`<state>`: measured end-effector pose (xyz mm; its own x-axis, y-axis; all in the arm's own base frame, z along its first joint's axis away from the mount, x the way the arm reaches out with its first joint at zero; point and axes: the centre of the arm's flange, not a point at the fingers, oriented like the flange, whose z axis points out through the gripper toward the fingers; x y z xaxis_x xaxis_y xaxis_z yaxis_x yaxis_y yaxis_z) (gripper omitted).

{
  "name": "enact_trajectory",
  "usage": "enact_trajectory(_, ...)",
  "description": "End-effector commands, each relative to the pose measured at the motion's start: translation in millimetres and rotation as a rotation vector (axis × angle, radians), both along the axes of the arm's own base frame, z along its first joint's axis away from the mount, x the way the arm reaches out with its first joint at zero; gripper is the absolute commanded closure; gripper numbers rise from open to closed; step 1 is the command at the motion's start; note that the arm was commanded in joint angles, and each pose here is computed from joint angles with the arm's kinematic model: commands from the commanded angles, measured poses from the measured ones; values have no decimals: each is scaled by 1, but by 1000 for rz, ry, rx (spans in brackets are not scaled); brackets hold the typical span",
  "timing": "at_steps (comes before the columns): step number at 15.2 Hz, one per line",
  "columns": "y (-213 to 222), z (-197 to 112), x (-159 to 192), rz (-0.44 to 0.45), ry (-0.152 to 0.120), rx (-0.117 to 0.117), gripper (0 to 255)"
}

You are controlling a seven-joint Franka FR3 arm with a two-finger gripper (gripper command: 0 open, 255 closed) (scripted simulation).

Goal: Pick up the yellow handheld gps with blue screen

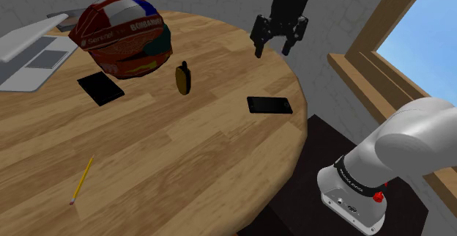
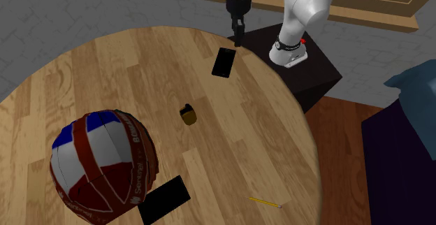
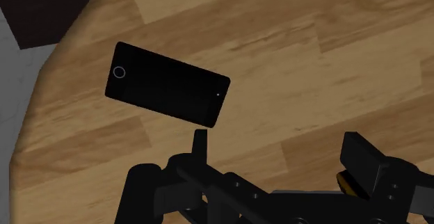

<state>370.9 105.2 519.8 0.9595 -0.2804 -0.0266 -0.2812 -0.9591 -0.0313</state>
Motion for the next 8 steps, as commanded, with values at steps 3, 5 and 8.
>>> enact_trajectory(3, 28, -21, 29, -157, 0, 68, 0)
enact_trajectory(5, 41, -31, 45, -233, 0, 100, 0)
enact_trajectory(8, 58, -44, 70, -346, 0, 150, 0)
